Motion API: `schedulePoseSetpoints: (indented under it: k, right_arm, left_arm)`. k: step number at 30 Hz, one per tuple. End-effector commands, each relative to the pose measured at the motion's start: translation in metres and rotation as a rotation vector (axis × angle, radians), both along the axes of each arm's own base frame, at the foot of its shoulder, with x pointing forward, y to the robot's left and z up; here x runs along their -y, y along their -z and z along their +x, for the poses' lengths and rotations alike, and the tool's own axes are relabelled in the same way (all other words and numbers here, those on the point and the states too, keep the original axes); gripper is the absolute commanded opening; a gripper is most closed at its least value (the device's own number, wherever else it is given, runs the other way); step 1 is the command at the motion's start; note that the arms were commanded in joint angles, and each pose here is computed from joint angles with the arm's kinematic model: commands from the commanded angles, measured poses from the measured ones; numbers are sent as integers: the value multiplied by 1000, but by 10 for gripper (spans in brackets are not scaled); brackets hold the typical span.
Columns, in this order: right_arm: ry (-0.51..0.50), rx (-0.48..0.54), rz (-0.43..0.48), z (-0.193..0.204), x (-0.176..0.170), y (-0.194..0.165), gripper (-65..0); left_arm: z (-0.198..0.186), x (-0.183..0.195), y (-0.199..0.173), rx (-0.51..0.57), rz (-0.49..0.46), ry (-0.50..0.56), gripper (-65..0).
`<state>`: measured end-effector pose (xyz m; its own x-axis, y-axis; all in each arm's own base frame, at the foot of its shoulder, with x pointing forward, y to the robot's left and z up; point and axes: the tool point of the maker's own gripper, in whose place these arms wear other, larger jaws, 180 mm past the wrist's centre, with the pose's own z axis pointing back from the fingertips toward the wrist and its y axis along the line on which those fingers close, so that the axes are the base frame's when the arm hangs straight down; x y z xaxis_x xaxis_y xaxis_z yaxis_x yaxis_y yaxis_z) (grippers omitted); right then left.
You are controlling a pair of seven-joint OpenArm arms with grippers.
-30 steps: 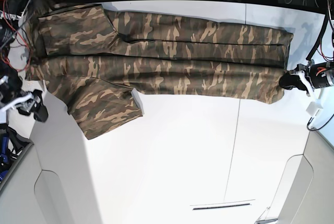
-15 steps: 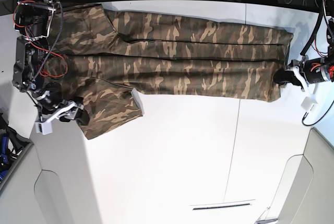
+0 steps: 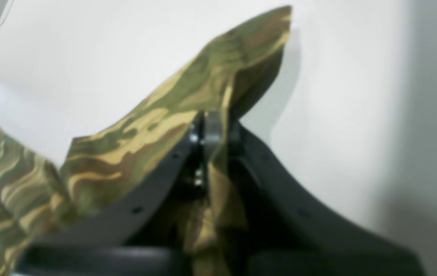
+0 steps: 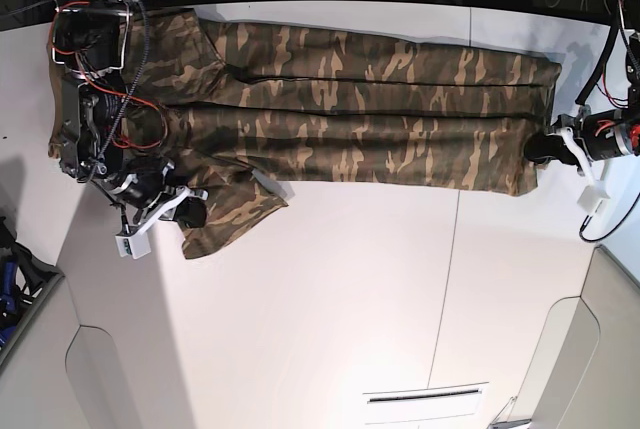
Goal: Fold the T-shirt properly
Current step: 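Fold the grasped edge over with both grippers into a long strip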
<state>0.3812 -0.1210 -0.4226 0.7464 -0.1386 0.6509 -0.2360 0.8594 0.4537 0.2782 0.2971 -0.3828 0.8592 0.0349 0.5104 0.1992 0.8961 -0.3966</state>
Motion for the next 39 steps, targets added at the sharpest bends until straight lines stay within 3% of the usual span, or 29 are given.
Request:
schedulePoseSetpoints:
  k: [1,5,11,17,21,27,37,38,39]
  right_arm:
    - [-5,45,-1,12,3,-20,-650]
    - [-47,39,-26,7,7,-43,-650]
    - [-21,148,-57,-20,32,-90,-650]
    - [23,214,-81,-60,57,-115,-650]
    - [56,196,-108,-91,78,-114,-650]
    - [119,160,-63,-133,98,-112,-650]
    - [163,-26,-112,-191,109,-69,-650]
    - [166,-30,-110,-192,108,-68,-597]
    - [168,-31,-111,-192,108,-67,-463]
  left_arm:
    - [12,-7,-18,56,7,-1,-650]
    - [14,-8,-22,67,17,7,-650]
    - [7,-12,-37,83,81,62,-650]
    - [-12,-1,-45,74,147,170,-650]
    - [-25,7,-43,64,210,239,-650]
    - [-36,5,-36,42,259,264,-650]
    - [-41,5,-31,18,264,269,-650]
    - [-40,5,-31,19,264,269,-650]
    - [-40,6,-31,23,260,267,-627]
